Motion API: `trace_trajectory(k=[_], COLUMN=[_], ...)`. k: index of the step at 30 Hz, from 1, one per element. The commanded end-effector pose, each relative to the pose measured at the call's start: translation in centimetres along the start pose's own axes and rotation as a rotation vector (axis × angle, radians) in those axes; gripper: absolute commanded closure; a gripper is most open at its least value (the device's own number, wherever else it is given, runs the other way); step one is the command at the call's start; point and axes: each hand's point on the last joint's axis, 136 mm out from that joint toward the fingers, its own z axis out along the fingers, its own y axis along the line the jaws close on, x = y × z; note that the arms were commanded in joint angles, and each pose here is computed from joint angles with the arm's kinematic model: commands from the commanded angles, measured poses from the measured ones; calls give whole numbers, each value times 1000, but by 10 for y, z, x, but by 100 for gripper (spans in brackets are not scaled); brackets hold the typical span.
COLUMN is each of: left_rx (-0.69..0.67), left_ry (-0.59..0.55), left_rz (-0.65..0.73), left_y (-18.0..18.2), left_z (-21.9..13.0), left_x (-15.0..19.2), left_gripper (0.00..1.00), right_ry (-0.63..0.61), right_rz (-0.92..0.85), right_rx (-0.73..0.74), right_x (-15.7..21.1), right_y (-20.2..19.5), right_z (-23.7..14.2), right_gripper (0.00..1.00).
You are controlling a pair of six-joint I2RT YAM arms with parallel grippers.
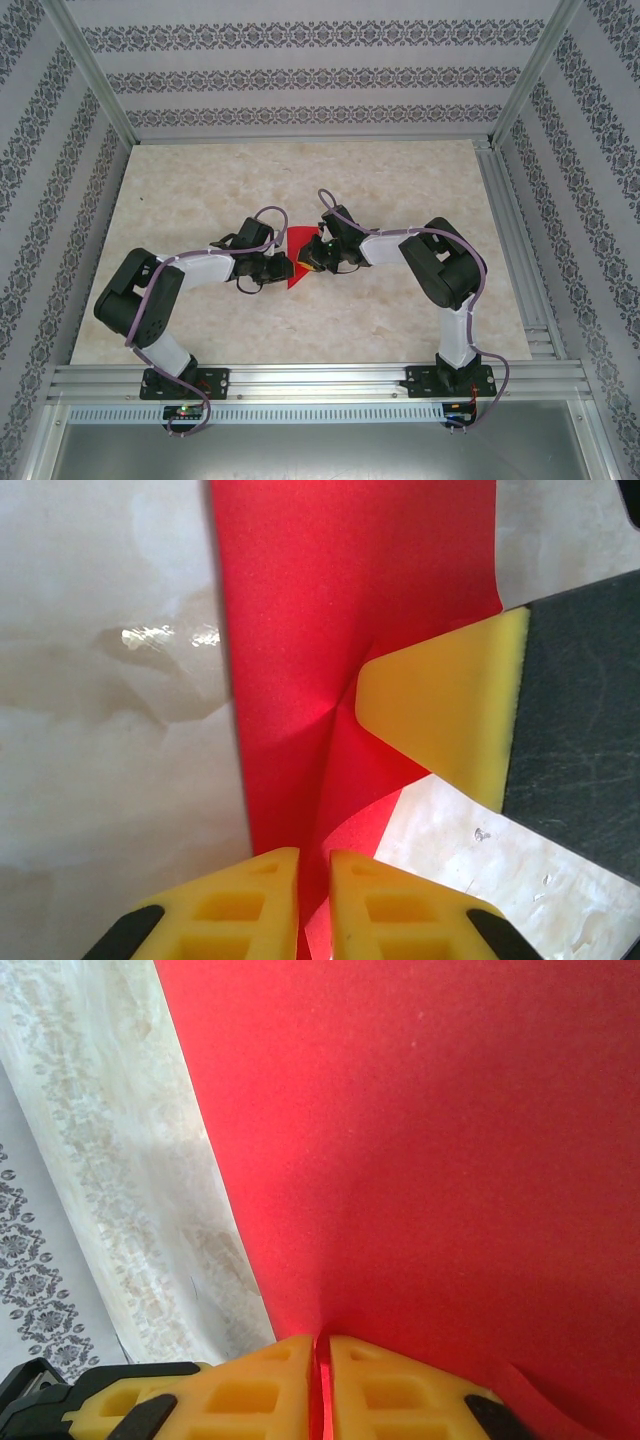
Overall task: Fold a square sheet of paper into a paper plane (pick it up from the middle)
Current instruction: Third fold the triangle at the center of the table.
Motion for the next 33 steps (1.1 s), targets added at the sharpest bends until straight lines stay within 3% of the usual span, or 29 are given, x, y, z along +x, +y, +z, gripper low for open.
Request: trace_trajectory(k=[1,7,21,26,33], left_rx=[2,-28,-80,-82,-78], left_ry=[5,7,4,4,5], left_rz=[32,30,9,3,-1], left_y=[-5,1,12,12,11], left_z=[4,6,8,7,8], left_x=[-1,-1,-1,-1,-2], left_gripper=[85,89,91,91,91], right_ry=[-19,-19,-78,-101,-42], right_rz=[-8,-18,-113,-146,-187], right_rx=[6,-8,-79,-49,-4], right_x=[-7,-8,-17,-16,2], right_y=[-1,5,32,24,15], right_z=[4,1,-30,-39,-29], right_gripper=[86,82,62,63,73])
